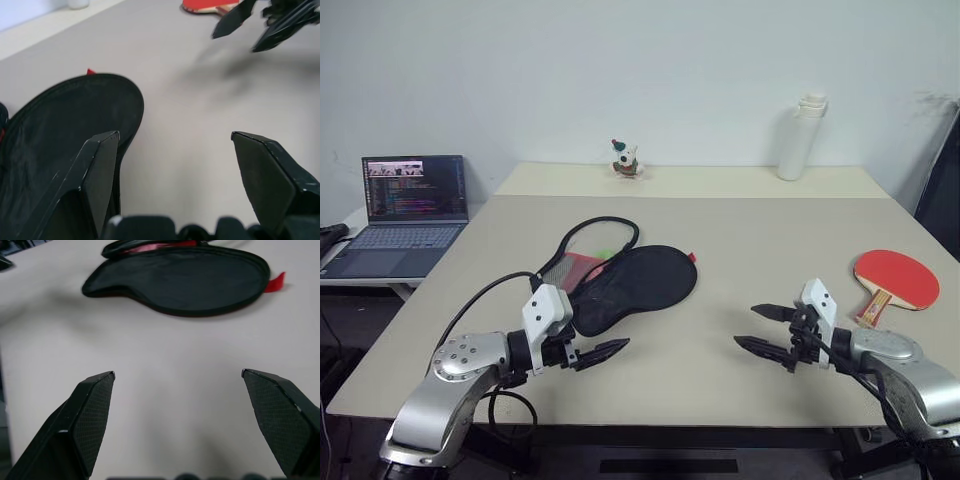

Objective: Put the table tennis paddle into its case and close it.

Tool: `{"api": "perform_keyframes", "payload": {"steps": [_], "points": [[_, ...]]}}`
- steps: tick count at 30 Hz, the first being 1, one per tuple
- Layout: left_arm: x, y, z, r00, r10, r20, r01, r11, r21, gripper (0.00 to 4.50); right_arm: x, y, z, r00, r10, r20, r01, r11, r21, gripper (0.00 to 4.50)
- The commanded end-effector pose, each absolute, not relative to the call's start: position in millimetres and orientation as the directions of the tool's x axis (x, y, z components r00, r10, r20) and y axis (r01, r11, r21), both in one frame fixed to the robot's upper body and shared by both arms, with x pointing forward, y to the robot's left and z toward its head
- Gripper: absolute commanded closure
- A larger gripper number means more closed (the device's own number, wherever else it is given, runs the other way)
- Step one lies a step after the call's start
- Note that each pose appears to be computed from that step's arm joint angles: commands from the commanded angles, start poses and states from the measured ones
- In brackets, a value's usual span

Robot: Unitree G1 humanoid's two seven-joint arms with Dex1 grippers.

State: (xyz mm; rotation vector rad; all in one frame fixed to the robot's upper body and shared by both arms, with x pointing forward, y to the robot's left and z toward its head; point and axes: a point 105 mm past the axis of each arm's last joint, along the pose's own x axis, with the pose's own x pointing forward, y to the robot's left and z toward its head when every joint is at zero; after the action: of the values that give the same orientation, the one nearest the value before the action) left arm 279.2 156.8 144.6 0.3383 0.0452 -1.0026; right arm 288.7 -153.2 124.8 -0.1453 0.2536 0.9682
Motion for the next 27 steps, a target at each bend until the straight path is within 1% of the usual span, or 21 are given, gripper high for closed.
{"api": "perform_keyframes", "payload": {"steps": [1, 3, 7, 13, 16, 19, 22, 27], "points": [[283.4, 153.3, 148.6, 0.543, -0.822, -0.172, 0.823, 0.481, 0.301, 0.57, 282.8, -154.2, 138.8, 0.531, 0.802, -0.271, -0.839, 0.542, -0.041, 0.03], [287.0, 152.8, 145.4, 0.548, -0.820, -0.166, 0.818, 0.484, 0.310, 0.57, 280.5, -154.8, 135.9, 0.523, 0.799, -0.296, -0.844, 0.533, -0.053, 0.03], [294.4, 150.8, 148.3, 0.572, -0.811, -0.122, 0.803, 0.524, 0.284, 0.57, 281.1, -152.8, 147.2, 0.540, 0.793, -0.283, -0.836, 0.545, -0.067, 0.03], [300.7, 160.0, 148.1, 0.553, -0.818, -0.156, 0.823, 0.507, 0.259, 0.57, 273.7, -143.7, 148.7, 0.533, 0.798, -0.280, -0.840, 0.539, -0.063, 0.03], [311.6, 172.0, 146.8, 0.564, -0.795, -0.224, 0.820, 0.507, 0.266, 0.02, 279.5, -138.8, 147.5, 0.531, 0.810, -0.249, -0.843, 0.535, -0.056, 0.00], [322.5, 186.1, 136.1, 0.591, -0.764, -0.260, 0.805, 0.533, 0.260, 0.02, 282.8, -123.9, 150.7, 0.527, 0.823, -0.213, -0.848, 0.526, -0.066, 0.00], [324.6, 185.6, 125.4, 0.541, -0.787, -0.298, 0.840, 0.487, 0.240, 0.02, 280.0, -115.5, 158.6, 0.513, 0.838, -0.185, -0.857, 0.510, -0.068, 0.00], [333.0, 182.5, 112.0, 0.473, -0.799, -0.372, 0.880, 0.401, 0.256, 0.02, 276.4, -113.3, 160.5, 0.510, 0.841, -0.179, -0.860, 0.506, -0.073, 0.00]]}}
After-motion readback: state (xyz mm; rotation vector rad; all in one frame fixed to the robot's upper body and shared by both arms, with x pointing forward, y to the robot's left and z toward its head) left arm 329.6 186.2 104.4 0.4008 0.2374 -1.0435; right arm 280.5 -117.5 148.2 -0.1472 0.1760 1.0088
